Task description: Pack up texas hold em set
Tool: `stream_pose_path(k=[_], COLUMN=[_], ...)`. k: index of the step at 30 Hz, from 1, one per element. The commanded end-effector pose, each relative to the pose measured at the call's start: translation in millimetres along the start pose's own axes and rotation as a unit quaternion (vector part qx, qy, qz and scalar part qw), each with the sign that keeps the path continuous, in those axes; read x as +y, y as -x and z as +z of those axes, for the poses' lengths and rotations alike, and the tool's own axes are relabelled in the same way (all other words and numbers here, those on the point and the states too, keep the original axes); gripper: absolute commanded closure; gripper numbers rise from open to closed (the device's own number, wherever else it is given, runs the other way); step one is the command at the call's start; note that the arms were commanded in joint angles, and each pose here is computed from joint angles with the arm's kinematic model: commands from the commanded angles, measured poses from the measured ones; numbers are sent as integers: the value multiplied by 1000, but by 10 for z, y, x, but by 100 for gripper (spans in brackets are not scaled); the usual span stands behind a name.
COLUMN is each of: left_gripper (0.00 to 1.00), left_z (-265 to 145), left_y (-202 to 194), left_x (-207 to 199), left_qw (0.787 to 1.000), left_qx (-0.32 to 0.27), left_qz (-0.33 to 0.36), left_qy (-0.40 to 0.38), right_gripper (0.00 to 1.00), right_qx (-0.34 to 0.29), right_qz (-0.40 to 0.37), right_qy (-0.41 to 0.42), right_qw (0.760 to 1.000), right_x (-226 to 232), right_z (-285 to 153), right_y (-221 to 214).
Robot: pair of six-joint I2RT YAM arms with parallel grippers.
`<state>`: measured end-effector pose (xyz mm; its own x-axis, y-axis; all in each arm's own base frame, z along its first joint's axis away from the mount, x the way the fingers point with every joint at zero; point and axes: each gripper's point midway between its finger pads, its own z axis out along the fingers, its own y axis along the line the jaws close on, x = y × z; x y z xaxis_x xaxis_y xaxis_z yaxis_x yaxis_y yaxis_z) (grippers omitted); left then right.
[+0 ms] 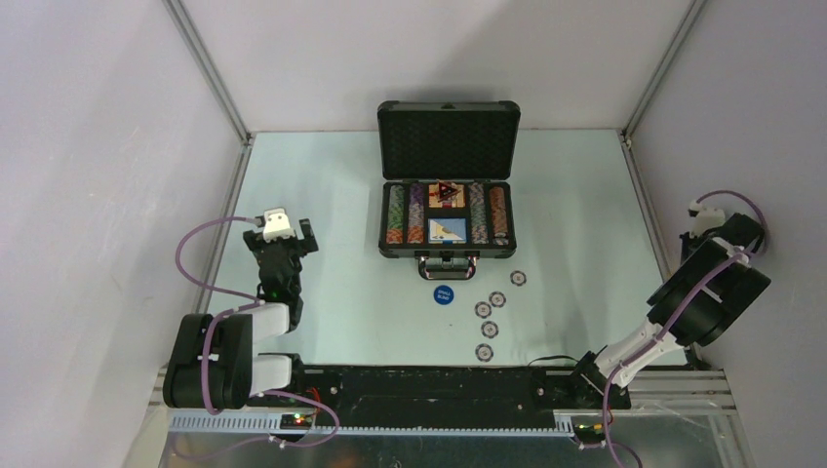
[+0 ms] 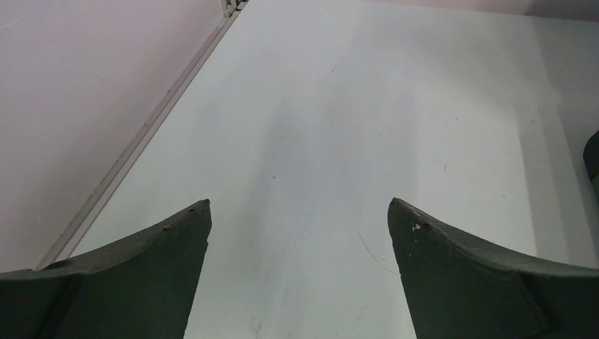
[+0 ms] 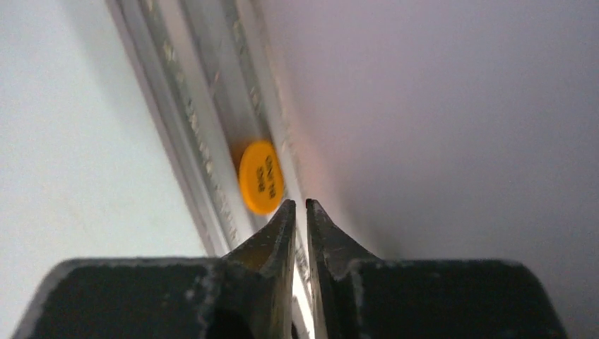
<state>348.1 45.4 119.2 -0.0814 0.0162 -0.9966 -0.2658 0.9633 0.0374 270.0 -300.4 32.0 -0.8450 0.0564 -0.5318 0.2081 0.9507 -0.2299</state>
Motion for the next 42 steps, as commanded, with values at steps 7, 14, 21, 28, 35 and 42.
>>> stream_pose_path(k=[7, 14, 21, 28, 35, 42], left_gripper=[0, 0, 0, 0, 0, 0], left_z=[24, 25, 24, 25, 25, 24], left_y=[155, 158, 157, 155, 158, 156], left_x=[31, 32, 32, 32, 33, 33], left_qw=[999, 999, 999, 999, 999, 999], left_qx=[-29, -30, -30, -29, -30, -29], left_qz=[-13, -13, -13, -13, -13, -13], left_qy=[7, 7, 7, 7, 7, 7], right_gripper=[86, 84, 80, 81, 76, 73], right_qx=[-62, -36, -6, 31, 42, 47], right_qz=[24, 32, 25, 29, 31, 25], right_qy=[-78, -33, -4, 12, 34, 44], right_qw=[995, 998, 1000, 999, 998, 998], right_x=[-381, -176, -44, 6, 47, 61], right_z=[-2, 191, 299, 391, 369, 323], right_y=[616, 598, 515, 272, 173, 134])
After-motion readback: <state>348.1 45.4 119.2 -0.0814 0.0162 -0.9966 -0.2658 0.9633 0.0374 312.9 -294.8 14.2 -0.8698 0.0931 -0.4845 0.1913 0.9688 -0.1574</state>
